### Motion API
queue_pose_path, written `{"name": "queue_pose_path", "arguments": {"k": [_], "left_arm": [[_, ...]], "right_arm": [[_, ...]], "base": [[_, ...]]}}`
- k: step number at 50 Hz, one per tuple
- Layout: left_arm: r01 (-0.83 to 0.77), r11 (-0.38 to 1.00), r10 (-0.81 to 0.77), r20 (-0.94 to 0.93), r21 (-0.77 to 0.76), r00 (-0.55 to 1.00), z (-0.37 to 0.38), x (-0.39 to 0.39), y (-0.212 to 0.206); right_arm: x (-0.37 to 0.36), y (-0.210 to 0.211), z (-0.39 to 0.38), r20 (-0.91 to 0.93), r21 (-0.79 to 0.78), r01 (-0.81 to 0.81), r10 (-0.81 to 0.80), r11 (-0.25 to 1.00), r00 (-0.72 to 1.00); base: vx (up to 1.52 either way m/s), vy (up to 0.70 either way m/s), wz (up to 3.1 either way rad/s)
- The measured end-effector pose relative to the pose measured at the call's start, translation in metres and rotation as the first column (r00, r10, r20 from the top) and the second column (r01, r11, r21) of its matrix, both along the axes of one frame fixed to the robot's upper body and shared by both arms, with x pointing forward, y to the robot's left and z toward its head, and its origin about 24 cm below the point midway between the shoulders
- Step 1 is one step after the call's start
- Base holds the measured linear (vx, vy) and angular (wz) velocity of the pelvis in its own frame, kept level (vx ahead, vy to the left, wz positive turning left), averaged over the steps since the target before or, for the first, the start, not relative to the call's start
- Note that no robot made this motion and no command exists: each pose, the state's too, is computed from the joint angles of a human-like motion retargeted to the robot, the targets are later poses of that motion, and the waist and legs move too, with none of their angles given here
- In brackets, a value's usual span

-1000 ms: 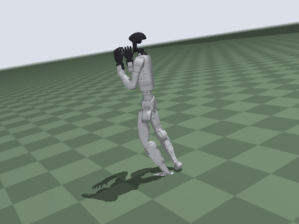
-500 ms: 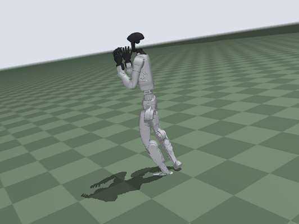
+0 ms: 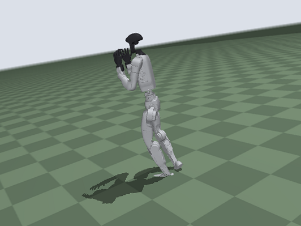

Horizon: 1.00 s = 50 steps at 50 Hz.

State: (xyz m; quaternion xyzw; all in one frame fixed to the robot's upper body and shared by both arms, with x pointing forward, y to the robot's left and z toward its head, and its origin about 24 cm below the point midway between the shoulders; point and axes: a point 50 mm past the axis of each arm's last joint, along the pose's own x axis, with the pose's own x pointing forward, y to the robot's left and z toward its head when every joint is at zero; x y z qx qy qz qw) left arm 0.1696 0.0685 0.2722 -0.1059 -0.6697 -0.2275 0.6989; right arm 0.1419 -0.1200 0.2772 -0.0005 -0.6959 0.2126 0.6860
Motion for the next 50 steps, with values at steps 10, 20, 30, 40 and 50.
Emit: {"name": "queue_pose_path", "arguments": {"k": [10,20,30,40,50], "left_arm": [[-0.003,0.995,0.001,0.016,0.098,1.000,-0.001,0.000,-0.005],[-0.032,0.989,0.026,0.041,0.146,0.999,0.000,-0.001,-0.007],[-0.069,0.986,0.058,0.074,0.150,0.996,0.002,-0.006,-0.009],[-0.080,0.988,0.067,0.098,0.133,0.993,0.004,-0.012,-0.011],[-0.107,0.985,0.090,0.129,0.133,0.988,0.006,-0.015,-0.011]], "right_arm": [[0.003,0.005,0.001,0.014,-0.102,0.033,-0.032,0.994,0.999],[0.003,0.008,0.003,0.056,-0.156,0.080,-0.072,0.985,0.996],[0.000,0.010,0.007,0.073,-0.169,0.057,-0.046,0.984,0.996],[-0.006,0.013,0.011,0.076,-0.165,-0.021,0.034,0.986,0.997],[-0.009,0.016,0.014,0.082,-0.174,-0.085,0.101,0.981,0.992]], "base": [[0.00,0.00,0.00],[-0.01,0.00,-0.04],[0.00,0.00,0.00],[-0.02,0.01,-0.18],[-0.03,0.00,-0.20]]}}
